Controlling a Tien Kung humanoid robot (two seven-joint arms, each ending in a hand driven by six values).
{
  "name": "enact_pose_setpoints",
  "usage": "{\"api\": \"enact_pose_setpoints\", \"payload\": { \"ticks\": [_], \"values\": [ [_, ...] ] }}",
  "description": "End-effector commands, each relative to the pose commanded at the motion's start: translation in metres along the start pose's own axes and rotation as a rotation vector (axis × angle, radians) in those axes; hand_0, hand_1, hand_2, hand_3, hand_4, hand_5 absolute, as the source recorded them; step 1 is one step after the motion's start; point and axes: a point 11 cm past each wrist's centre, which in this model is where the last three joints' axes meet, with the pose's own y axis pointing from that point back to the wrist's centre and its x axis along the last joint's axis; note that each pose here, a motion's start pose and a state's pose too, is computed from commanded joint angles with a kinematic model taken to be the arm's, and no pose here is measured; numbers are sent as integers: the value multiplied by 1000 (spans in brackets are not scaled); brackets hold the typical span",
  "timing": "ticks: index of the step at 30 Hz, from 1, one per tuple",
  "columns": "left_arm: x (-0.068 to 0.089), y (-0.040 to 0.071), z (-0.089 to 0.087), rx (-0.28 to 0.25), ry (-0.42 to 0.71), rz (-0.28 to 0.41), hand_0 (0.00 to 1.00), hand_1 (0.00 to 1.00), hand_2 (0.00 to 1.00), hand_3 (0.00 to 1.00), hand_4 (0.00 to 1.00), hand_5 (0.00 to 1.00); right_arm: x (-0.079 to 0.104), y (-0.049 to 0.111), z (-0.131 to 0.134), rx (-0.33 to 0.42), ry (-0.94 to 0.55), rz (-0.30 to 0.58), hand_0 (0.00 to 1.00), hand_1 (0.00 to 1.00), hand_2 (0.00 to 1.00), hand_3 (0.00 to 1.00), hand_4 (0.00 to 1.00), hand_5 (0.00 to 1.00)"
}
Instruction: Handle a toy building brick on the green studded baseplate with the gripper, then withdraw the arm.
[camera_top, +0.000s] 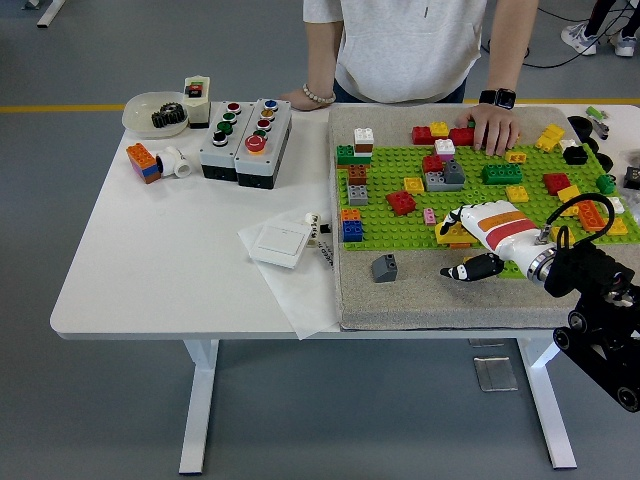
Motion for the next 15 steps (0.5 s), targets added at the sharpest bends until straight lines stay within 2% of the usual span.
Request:
{"api": "enact_pose_setpoints", "payload": {
  "ticks": [15],
  "values": [
    [0, 0, -1, 2, 0, 0, 787, 801, 785, 621, 649, 651, 1, 3, 9, -22, 5, 1, 535, 590, 660, 615, 945, 363]
  ]
}}
